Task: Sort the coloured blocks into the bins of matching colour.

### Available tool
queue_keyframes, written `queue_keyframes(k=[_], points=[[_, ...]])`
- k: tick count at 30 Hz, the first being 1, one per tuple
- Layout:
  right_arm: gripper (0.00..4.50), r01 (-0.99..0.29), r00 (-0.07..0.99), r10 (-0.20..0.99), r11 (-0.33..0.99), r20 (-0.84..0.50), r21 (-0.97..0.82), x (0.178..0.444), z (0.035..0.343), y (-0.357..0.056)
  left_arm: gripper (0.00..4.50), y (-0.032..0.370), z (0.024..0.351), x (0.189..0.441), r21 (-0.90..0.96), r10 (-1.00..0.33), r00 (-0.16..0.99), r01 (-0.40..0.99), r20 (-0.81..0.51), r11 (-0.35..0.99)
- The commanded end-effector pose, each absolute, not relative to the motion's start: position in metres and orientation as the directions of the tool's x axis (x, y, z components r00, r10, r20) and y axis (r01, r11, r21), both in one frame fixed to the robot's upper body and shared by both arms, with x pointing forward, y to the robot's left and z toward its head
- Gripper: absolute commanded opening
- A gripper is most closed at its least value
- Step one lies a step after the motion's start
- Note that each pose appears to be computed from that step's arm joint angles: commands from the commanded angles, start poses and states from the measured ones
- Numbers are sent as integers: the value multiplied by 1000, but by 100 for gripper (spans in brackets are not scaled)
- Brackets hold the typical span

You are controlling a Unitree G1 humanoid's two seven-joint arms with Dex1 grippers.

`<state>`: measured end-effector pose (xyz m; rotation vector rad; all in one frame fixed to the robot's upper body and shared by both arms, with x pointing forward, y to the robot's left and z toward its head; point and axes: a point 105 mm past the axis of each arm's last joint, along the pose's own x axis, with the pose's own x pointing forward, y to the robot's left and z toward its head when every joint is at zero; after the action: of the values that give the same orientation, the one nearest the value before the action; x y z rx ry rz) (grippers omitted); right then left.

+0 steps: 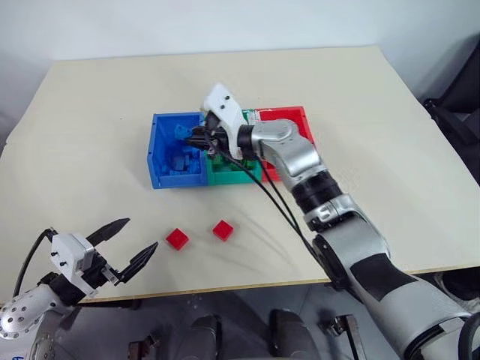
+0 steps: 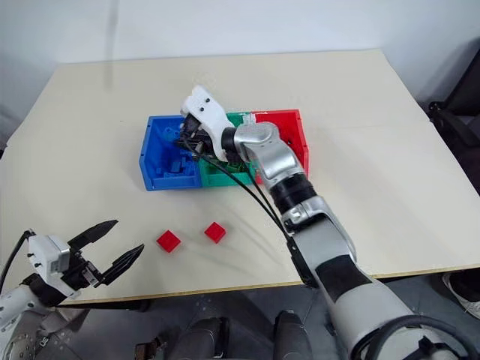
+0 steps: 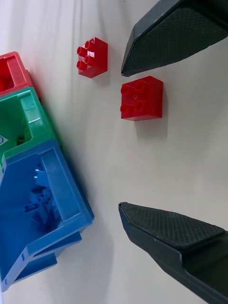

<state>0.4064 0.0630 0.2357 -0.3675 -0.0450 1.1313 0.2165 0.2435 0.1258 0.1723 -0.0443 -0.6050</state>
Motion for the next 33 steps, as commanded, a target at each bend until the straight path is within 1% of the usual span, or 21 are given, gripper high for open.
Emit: queue_keyframes(k=[1,4,8,10,11,13,16,18,20,23,25,27,29,31,33], points=[[119,-855,456,883,400,-113,-329,412,243,72,450,240,136,214,210,-571,820,555,23,805],[219,-857,455,885,404,-101,-320,413,242,73,450,239,136,213,211,-571,821,554,23,805],[362,-861,424,905,396,-21,-319,411,253,65,450,237,133,211,208,-579,815,565,10,799],[430,-870,371,928,360,34,-338,405,261,53,450,236,134,214,209,-590,807,576,9,790],[446,-874,338,939,335,54,-352,400,263,45,450,236,134,216,210,-597,802,582,8,785],[446,-872,293,953,297,69,-390,390,261,24,450,235,135,220,215,-613,790,598,5,772],[446,-865,249,966,253,66,-433,372,249,-12,450,233,135,225,219,-643,766,629,-10,746],[446,-867,187,976,219,115,-448,351,246,-40,450,231,134,226,211,-674,738,663,-28,718],[446,-860,151,977,204,148,-468,332,241,-66,450,232,134,227,208,-689,723,682,-48,702],[446,-867,141,989,146,46,-476,311,212,-103,450,240,131,231,211,-695,713,695,-88,687],[446,-891,123,992,95,-35,-444,297,193,-125,450,246,129,234,220,-696,710,699,-107,680],[446,-916,153,982,99,-111,-389,283,174,-153,450,255,128,239,255,-700,699,710,-142,657],[446,-912,166,971,85,-170,-402,275,163,-168,450,262,132,243,260,-698,703,706,-138,659],[446,-910,216,965,143,-150,-390,273,164,-177,450,268,134,247,264,-693,707,702,-142,662],[446,-916,239,959,172,-149,-362,268,162,-184,450,270,134,247,252,-706,691,719,-158,648]])
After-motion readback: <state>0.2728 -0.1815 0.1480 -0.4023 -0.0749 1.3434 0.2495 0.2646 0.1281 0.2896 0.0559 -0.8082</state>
